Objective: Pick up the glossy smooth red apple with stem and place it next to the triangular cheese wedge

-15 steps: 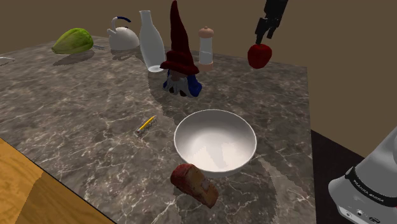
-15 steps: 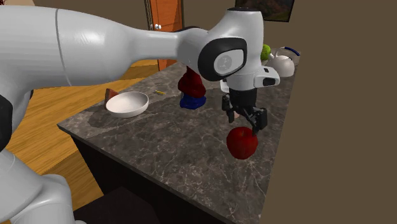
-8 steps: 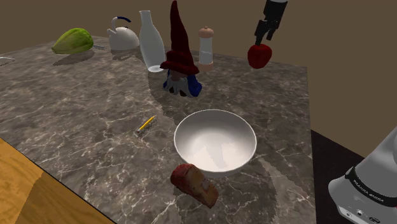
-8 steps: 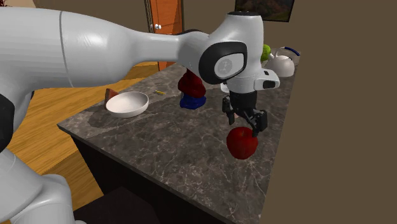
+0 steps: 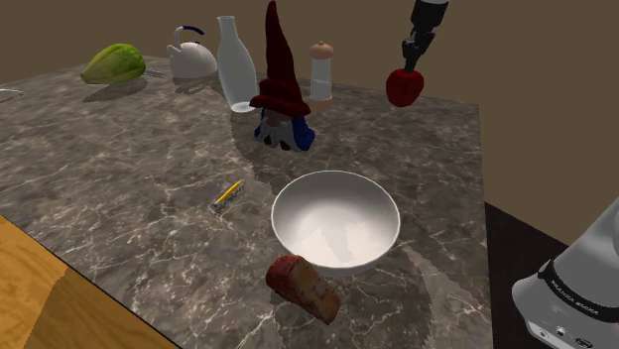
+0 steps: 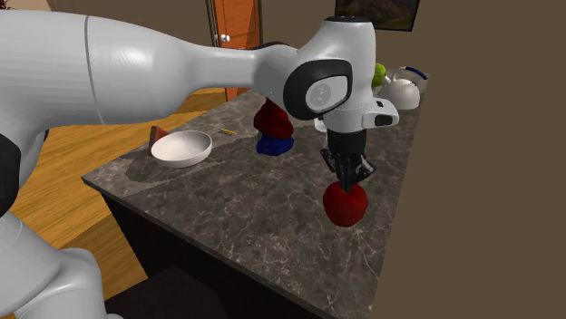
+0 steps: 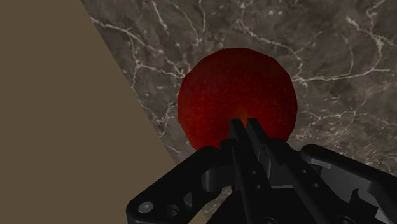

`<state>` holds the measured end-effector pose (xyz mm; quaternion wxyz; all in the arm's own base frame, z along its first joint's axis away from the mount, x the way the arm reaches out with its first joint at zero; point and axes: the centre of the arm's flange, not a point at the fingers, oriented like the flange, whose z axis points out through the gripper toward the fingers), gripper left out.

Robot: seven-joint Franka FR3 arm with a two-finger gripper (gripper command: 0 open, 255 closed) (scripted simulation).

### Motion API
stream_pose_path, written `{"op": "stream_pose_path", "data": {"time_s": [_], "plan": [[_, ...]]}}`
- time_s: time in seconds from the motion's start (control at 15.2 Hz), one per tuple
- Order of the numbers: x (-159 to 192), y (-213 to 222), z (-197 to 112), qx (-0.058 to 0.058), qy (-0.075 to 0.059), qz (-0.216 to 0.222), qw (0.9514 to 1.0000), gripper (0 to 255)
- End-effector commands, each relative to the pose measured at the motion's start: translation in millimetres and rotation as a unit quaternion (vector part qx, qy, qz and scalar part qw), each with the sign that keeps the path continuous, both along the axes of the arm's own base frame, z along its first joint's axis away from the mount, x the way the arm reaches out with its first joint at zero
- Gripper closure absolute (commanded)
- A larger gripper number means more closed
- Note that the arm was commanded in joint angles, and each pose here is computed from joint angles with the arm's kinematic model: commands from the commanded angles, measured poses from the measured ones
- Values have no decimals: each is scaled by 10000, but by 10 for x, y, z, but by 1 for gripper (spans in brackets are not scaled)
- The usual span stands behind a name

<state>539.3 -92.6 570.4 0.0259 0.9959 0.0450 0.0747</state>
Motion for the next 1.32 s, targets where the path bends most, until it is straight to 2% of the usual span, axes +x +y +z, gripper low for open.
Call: {"op": "stream_pose_path", "data": {"time_s": [0.0,0.13,1.25], "plan": [[0,-1,-1,-1,1,-1,10000,255],[0,-2,-1,-1,1,-1,10000,255],[0,-2,896,-1,1,-1,10000,255]]}}
